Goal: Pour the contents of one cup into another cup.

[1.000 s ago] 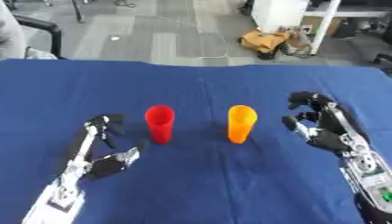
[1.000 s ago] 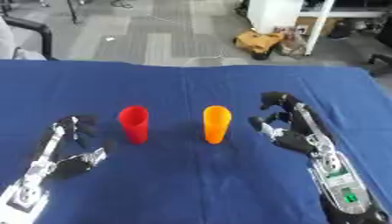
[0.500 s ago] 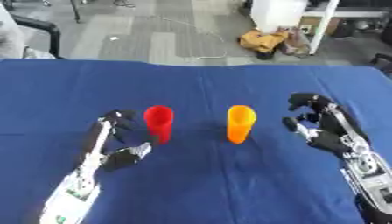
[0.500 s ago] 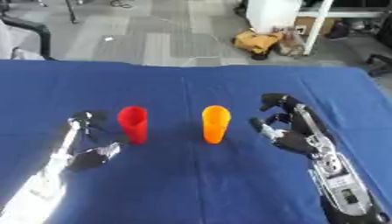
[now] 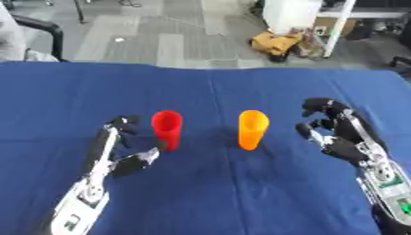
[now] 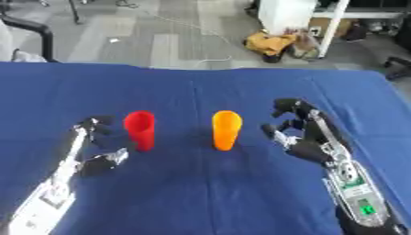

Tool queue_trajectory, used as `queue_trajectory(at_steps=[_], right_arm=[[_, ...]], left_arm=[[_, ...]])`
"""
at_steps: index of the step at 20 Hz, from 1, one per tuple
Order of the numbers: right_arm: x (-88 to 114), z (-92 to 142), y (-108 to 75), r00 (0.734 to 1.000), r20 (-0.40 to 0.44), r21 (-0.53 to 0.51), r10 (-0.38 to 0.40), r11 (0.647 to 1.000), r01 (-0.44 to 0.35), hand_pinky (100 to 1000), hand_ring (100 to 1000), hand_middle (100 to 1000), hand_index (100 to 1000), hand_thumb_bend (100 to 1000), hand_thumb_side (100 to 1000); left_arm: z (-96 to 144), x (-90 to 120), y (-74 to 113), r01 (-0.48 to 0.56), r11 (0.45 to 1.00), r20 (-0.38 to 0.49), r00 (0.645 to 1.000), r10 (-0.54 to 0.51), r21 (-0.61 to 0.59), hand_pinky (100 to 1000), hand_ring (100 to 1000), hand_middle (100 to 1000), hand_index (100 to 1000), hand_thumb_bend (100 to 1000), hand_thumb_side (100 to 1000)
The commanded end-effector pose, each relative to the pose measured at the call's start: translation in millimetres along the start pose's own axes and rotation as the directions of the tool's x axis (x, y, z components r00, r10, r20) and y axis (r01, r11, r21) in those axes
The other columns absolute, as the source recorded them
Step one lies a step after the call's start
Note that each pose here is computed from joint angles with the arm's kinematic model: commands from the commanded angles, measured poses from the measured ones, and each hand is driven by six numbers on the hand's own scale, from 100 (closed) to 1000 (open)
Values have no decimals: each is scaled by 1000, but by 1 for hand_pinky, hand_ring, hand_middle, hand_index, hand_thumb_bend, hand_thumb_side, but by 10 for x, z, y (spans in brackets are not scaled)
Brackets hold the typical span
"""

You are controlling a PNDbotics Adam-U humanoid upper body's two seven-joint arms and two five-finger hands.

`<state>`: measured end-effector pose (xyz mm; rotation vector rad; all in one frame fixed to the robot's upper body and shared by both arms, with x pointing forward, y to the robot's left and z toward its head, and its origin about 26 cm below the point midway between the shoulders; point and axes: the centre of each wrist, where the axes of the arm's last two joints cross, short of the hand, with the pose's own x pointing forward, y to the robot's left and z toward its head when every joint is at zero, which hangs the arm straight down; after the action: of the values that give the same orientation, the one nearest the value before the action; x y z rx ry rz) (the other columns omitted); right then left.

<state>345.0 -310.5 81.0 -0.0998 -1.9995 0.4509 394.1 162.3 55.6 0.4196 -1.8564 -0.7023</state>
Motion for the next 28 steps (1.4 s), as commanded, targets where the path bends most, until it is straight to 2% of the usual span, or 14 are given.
queue_trajectory(at_steps=[1,28], right_arm=[[63,-47,-54,1000,23,5,18,1000,-18,502,852,567,779,498,330],[69,-68,-25,999,33,14,9,1000,-9,503,853,568,779,500,327]], left_arm=[[-81,34,21,8,1000,15,1000,-8,0,476,652,696,810,570,385],[-327,86,106,57,998,54,997,-56,-24,480,649,691,808,576,382]])
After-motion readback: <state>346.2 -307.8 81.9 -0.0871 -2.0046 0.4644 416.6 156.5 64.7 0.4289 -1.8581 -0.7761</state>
